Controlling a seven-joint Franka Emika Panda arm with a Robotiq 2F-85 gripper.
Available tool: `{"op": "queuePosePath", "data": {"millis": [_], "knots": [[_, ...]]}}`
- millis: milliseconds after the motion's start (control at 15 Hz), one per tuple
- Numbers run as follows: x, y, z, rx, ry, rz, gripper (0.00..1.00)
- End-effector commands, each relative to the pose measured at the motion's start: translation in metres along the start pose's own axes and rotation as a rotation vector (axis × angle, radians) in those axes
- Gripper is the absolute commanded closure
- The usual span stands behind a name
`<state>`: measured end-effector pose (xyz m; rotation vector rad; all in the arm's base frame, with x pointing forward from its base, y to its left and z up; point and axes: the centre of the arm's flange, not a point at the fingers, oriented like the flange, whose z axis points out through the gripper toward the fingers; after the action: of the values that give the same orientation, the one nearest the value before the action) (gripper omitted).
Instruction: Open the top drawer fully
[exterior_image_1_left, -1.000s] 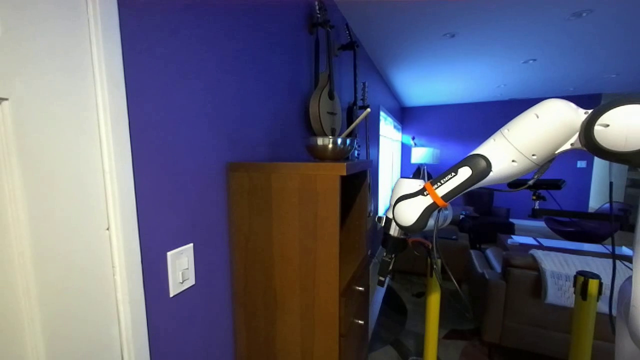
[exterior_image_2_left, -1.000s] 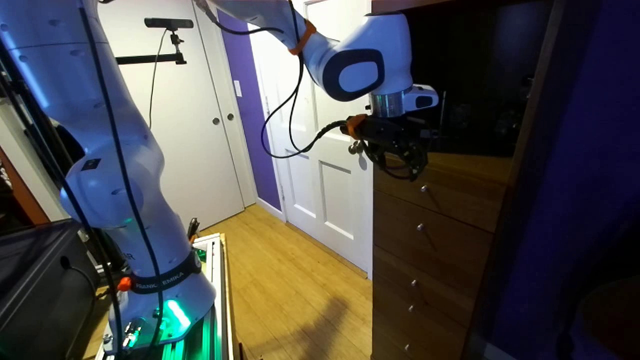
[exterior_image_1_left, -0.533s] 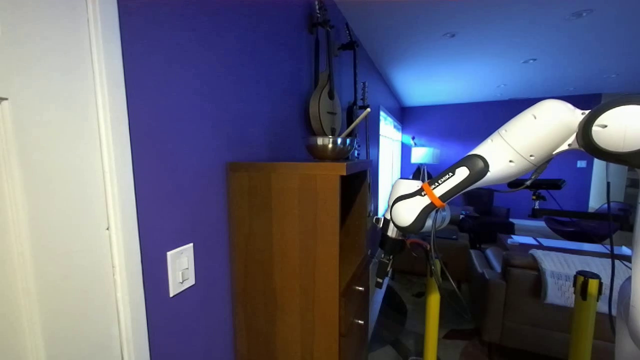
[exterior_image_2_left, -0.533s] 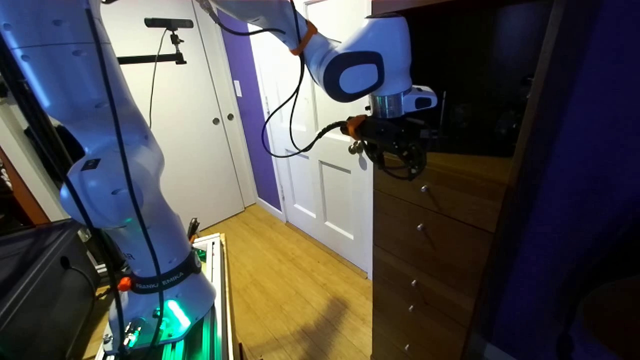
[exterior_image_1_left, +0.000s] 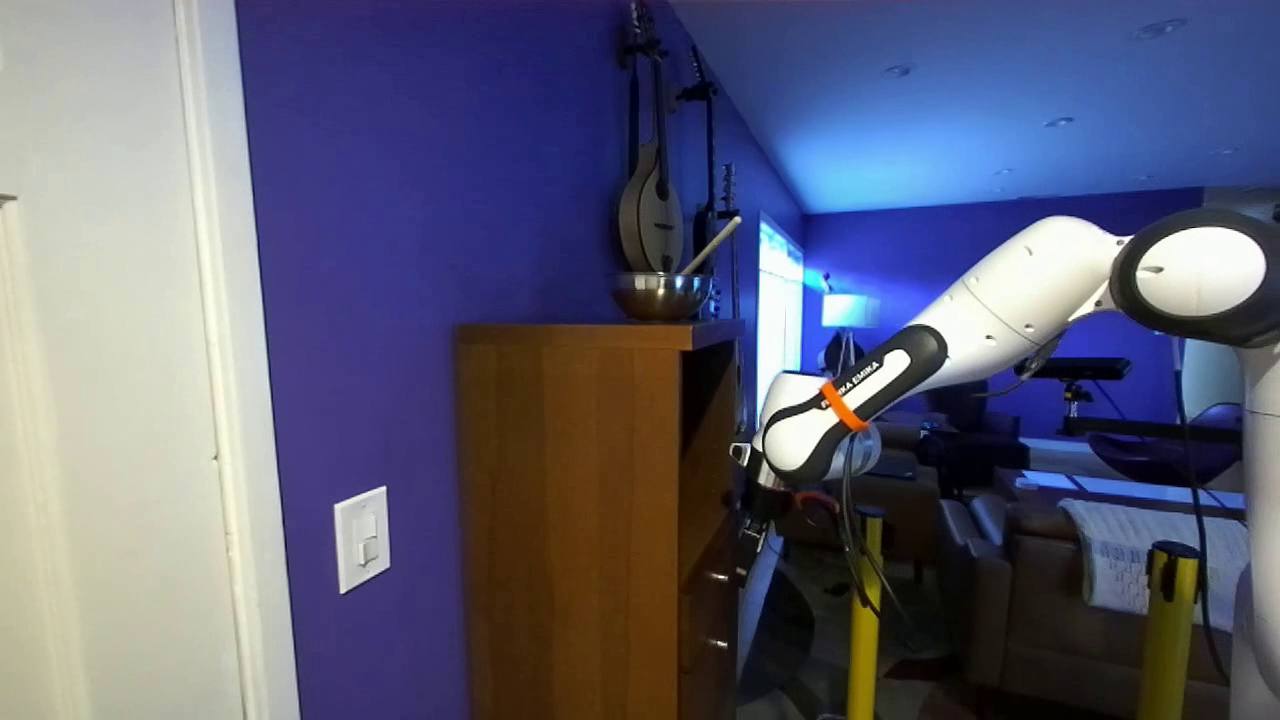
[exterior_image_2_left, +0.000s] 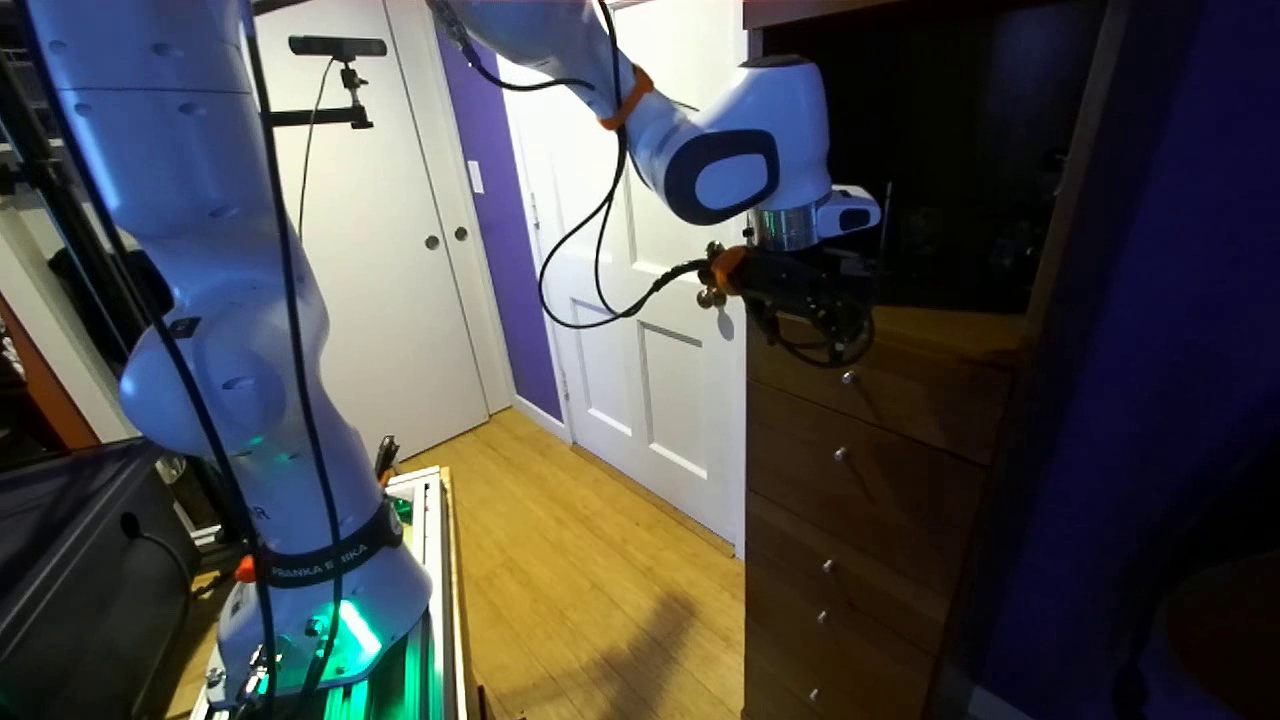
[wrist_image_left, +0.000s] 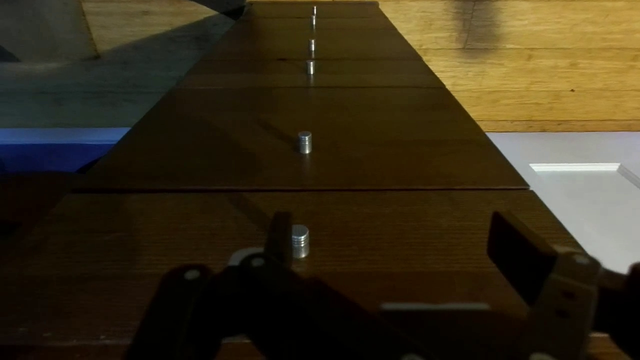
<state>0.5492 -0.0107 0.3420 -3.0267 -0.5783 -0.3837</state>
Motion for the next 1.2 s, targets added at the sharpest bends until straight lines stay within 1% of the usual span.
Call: {"op": "queuePosePath", "data": {"millis": [0, 133, 200, 267, 333, 400, 467, 600, 667, 733, 800, 867, 1000, 1067, 1133], "knots": [[0.018, 0.016, 0.009, -0.01, 0.005, -0.02, 0.0], [0.022, 0.022, 0.012, -0.018, -0.002, -0.019, 0.0], [0.024, 0.026, 0.015, -0.021, -0.002, -0.017, 0.02], [0.025, 0.028, 0.017, -0.024, -0.003, -0.017, 0.06], [0.026, 0.031, 0.02, -0.023, -0.004, -0.014, 0.07], [0.027, 0.032, 0.023, -0.021, -0.006, -0.012, 0.14], [0.028, 0.034, 0.025, -0.019, -0.007, -0.01, 0.23], [0.03, 0.035, 0.03, -0.016, -0.01, -0.008, 0.32], [0.031, 0.036, 0.031, -0.016, -0.009, -0.008, 0.29], [0.032, 0.036, 0.033, -0.016, -0.008, -0.008, 0.36], [0.034, 0.036, 0.034, -0.015, -0.008, -0.008, 0.33], [0.035, 0.036, 0.035, -0.015, -0.008, -0.009, 0.39], [0.037, 0.037, 0.038, -0.017, -0.006, -0.009, 0.43], [0.038, 0.038, 0.039, -0.018, -0.008, -0.01, 0.38], [0.038, 0.038, 0.04, -0.018, -0.01, -0.011, 0.43]]}}
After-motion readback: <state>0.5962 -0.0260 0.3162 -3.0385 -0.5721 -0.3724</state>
